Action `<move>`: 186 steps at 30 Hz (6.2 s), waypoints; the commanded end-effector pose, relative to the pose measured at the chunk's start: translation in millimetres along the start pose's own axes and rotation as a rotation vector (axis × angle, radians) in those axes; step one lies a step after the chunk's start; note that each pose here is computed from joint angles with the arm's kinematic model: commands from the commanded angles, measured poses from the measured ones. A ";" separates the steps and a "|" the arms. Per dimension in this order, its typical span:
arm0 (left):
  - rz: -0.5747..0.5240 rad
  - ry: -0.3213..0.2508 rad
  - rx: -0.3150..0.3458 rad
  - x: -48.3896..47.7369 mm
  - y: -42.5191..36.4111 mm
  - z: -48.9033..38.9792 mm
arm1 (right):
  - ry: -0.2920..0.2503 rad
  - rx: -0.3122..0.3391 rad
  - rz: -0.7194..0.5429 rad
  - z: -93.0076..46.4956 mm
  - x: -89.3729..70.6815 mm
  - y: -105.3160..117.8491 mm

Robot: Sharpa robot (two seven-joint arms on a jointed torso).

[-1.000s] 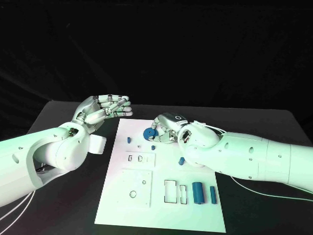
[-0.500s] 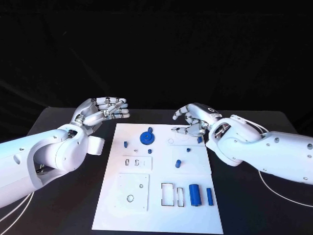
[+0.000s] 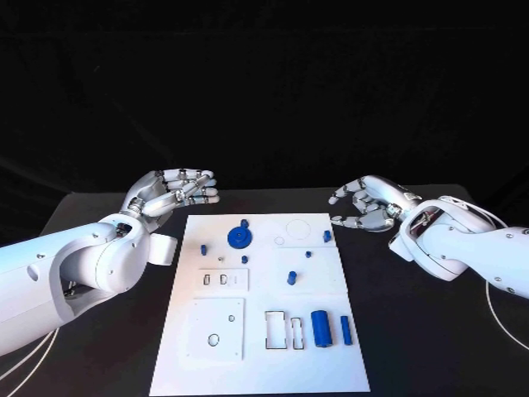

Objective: Assemble the parts on the task board

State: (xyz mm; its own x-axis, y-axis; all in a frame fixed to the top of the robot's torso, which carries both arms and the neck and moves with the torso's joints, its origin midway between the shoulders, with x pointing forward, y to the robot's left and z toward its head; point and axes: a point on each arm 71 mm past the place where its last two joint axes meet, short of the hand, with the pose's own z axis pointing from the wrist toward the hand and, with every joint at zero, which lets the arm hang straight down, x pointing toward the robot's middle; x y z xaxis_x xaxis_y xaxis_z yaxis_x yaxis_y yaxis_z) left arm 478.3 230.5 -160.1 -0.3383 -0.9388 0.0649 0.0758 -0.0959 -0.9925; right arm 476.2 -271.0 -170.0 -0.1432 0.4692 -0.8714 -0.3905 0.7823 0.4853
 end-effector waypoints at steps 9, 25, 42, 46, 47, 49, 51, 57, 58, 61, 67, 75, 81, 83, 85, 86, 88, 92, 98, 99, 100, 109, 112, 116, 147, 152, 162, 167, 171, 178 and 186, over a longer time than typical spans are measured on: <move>-0.012 0.025 0.009 2.0 0.4 0.0 | 0.093 0.011 0.029 -6.2 23.5 -21.2; -0.013 0.029 0.008 2.7 0.1 -0.8 | 0.139 0.064 0.024 0.8 48.4 -33.4; -0.013 0.027 0.008 2.3 -0.3 -1.3 | 0.141 0.089 0.016 8.3 53.2 -35.0; -0.013 0.027 0.007 2.0 -0.3 -1.5 | 0.141 0.093 0.015 9.0 53.4 -35.8; -0.012 0.027 0.007 2.0 -0.4 -1.5 | 0.142 0.093 0.015 9.2 53.6 -35.6; -0.012 0.026 0.007 1.9 -0.4 -1.6 | 0.143 0.092 0.015 9.8 54.1 -34.9; -0.012 0.026 0.007 1.9 -0.4 -1.6 | 0.143 0.091 0.016 10.4 54.6 -34.4; -0.012 0.026 0.007 1.6 -0.5 -1.8 | 0.145 0.090 0.016 11.3 55.4 -33.9; -0.012 0.026 0.007 1.5 -0.5 -1.9 | 0.146 0.090 0.016 11.4 55.5 -33.7; -0.012 0.025 0.007 1.3 -0.5 -2.0 | 0.148 0.090 0.015 11.7 55.9 -33.4; -0.012 0.026 0.006 1.2 -0.6 -2.1 | 0.149 0.090 0.014 12.2 56.4 -32.9; -0.012 0.025 0.006 0.9 -0.6 -2.2 | 0.150 0.091 0.010 13.5 57.6 -31.6; -0.012 0.025 0.005 0.7 -0.7 -2.4 | 0.136 0.097 0.001 14.1 57.1 -31.6; -0.011 0.024 0.005 0.5 -0.7 -2.5 | 0.128 0.099 -0.002 14.4 56.6 -31.6; -0.011 0.024 0.005 0.5 -0.7 -2.5 | 0.122 0.100 -0.004 14.6 56.3 -31.6; -0.011 0.024 0.005 0.5 -0.7 -2.5 | 0.119 0.101 -0.004 14.7 56.1 -31.6; -0.011 0.024 0.005 0.4 -0.7 -2.5 | 0.110 0.102 -0.006 15.1 55.6 -31.6; -0.011 0.024 0.005 0.2 -0.7 -2.5 | 0.093 0.101 -0.009 15.7 54.8 -31.0; -0.011 0.023 0.005 -0.1 -0.7 -2.6 | 0.071 0.092 -0.010 16.4 54.3 -28.1; -0.011 0.023 0.005 -0.1 -0.7 -2.6 | 0.067 0.090 -0.008 16.3 54.4 -26.8; -0.011 0.023 0.005 -0.1 -0.7 -2.6 | 0.065 0.089 -0.006 16.2 54.5 -25.7; -0.010 0.022 0.004 -0.9 -0.1 -1.7 | 0.086 0.130 0.026 17.5 53.0 4.9; -0.008 0.019 0.003 -2.0 0.5 -0.8 | 0.100 0.126 0.028 20.4 54.6 24.3; -0.005 0.014 0.002 -3.8 1.5 0.9 | 0.121 0.106 0.026 25.8 62.6 53.2; 0.004 -0.003 -0.002 -9.4 5.7 8.8 | 0.271 -0.049 -0.085 48.0 168.6 170.3; 0.004 -0.002 -0.002 -9.3 5.7 8.8 | 0.273 -0.056 -0.093 47.1 175.7 172.9; 0.001 0.005 -0.003 -6.9 6.1 9.7 | 0.282 -0.064 -0.102 47.5 184.8 175.2; 0.000 0.006 -0.004 -6.4 6.3 10.0 | 0.284 -0.065 -0.103 46.9 187.4 175.0; 0.000 0.007 -0.004 -6.3 6.4 10.2 | 0.286 -0.068 -0.104 46.4 188.4 175.1; 0.000 0.008 -0.005 -6.1 6.5 10.3 | 0.291 -0.064 -0.105 46.3 191.0 173.6; 0.000 0.007 -0.006 -6.7 6.5 10.2 | 0.294 -0.061 -0.103 45.6 194.3 172.5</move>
State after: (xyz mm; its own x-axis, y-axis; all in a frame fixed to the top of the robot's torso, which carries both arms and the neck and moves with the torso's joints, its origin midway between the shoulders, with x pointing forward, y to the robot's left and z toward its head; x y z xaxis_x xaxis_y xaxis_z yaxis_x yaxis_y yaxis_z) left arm 491.0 235.0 -167.1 -0.3262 -0.9435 0.0584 0.0664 -0.0845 -0.9942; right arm 424.0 -26.6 -249.0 -0.3498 0.2643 -0.8988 -0.4617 0.7862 0.4109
